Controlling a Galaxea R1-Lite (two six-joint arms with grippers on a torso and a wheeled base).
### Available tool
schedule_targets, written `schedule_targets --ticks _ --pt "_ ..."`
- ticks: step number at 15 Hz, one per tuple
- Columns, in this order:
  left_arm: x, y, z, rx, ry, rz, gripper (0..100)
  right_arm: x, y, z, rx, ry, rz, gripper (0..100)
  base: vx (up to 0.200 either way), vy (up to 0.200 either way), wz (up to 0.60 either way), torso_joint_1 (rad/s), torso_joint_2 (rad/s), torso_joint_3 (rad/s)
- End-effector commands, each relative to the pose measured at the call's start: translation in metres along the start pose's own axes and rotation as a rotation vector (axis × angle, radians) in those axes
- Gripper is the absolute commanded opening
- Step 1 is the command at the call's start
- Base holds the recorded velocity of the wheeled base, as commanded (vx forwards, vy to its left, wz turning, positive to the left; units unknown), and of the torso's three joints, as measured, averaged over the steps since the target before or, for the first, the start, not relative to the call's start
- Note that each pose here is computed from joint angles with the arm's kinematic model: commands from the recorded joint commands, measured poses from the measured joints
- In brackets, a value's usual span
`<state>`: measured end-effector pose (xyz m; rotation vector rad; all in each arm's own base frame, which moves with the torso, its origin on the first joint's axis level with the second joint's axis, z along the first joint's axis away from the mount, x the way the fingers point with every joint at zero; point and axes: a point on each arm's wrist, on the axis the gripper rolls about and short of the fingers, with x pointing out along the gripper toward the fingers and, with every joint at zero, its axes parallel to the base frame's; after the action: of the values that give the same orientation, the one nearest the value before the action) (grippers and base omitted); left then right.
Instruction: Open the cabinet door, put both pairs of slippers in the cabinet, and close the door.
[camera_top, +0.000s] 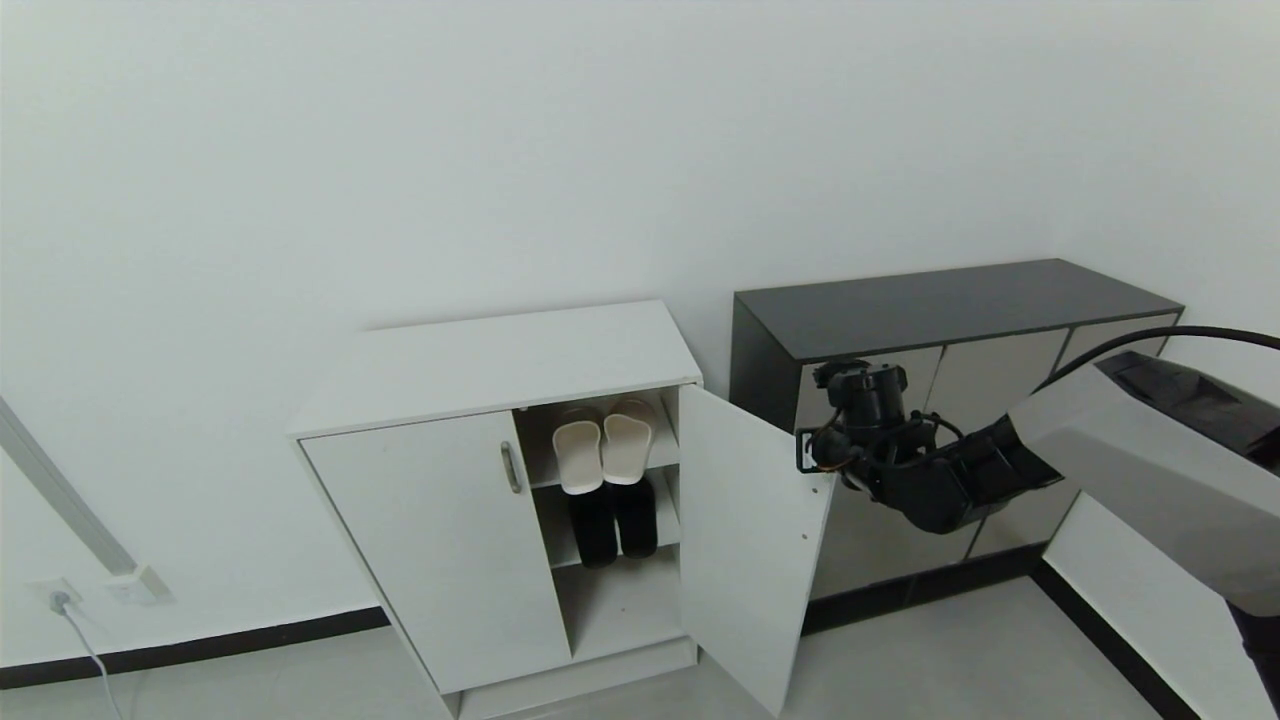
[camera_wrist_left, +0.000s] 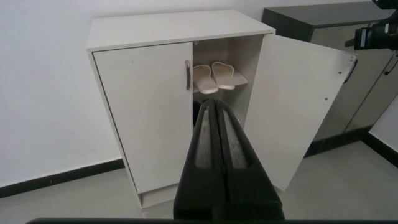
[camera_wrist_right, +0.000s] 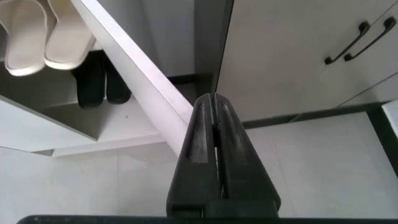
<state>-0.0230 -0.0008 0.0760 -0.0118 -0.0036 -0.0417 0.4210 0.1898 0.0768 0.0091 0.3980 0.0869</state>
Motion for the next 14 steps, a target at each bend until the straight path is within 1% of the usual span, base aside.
schedule_targets --ticks 1,6,10,12,14 --pt "0.000 0.000 0.000 0.000 0.001 0.000 0 0.000 0.001 -0.001 0.001 0.003 0.001 0 0.000 0.000 0.00 0.000 0.00 0.000" --pt "0.000 0.000 0.000 0.000 0.002 -0.001 0 -0.003 0.006 -0.005 -0.008 0.014 0.010 0 0.000 0.000 0.00 0.000 0.00 0.000" --pt "0.000 0.000 0.000 0.000 0.002 -0.001 0 -0.014 0.020 -0.009 -0.031 0.046 0.039 0 0.000 0.000 0.00 0.000 0.00 0.000" --pt "0.000 0.000 0.000 0.000 0.001 0.000 0 -0.028 0.032 -0.006 -0.043 0.040 0.071 0 0.000 0.000 0.00 0.000 0.00 0.000" --pt "0.000 0.000 0.000 0.000 0.002 0.000 0 -0.045 0.045 -0.008 -0.055 0.047 0.110 0 0.000 0.000 0.00 0.000 0.00 0.000"
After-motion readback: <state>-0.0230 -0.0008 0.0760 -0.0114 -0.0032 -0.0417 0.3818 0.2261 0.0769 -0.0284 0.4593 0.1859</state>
